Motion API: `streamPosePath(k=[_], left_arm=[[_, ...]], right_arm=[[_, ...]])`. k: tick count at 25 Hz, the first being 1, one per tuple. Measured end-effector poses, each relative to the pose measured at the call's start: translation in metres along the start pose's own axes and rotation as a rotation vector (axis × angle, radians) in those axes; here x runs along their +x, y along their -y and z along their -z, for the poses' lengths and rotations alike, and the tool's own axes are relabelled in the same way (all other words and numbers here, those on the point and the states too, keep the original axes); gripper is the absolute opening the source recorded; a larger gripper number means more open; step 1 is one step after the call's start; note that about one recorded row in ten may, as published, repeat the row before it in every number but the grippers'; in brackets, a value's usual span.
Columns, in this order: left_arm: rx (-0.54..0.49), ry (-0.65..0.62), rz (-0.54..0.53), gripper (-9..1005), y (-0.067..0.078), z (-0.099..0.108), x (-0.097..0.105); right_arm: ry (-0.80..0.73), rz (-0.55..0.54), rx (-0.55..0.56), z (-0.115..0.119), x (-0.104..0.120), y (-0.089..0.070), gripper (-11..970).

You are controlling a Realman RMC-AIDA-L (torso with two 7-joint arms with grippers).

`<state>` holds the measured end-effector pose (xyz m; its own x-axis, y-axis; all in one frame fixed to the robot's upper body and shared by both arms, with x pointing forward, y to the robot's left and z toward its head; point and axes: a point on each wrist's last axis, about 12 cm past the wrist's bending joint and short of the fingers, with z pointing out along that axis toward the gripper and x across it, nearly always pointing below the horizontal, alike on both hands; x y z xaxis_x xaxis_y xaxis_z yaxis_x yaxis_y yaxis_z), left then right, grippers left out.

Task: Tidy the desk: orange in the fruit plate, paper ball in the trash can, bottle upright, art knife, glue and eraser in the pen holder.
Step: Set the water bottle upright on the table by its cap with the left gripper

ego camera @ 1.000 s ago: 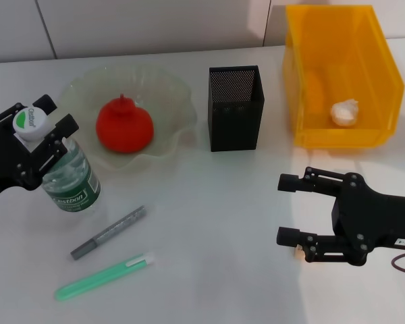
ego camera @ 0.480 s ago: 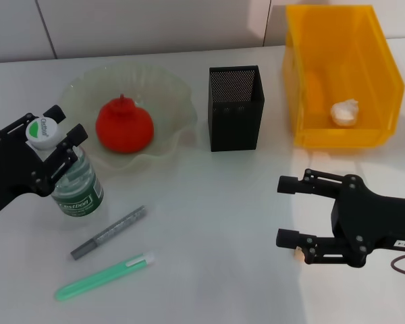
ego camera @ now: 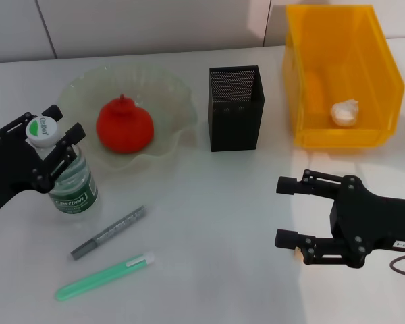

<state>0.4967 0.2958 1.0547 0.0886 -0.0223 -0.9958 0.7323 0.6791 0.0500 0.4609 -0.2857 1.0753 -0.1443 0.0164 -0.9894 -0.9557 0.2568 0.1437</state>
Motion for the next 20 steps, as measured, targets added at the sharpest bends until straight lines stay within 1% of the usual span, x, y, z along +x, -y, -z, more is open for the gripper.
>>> streamPosePath(k=[8,20], left_arm=[[-0.009,-0.015,-0.008,438,-0.002,-0.0033,0.0012],[-0.008,-0.015,-0.009,438,-0.0011,-0.0062,0.0024]], right_arm=[[-0.003,0.0,-0.003,-0.0004,0.0,0.0002,779],[-0.005,0.001,-0.006,-0.0009,-0.0004,0.0006,778]])
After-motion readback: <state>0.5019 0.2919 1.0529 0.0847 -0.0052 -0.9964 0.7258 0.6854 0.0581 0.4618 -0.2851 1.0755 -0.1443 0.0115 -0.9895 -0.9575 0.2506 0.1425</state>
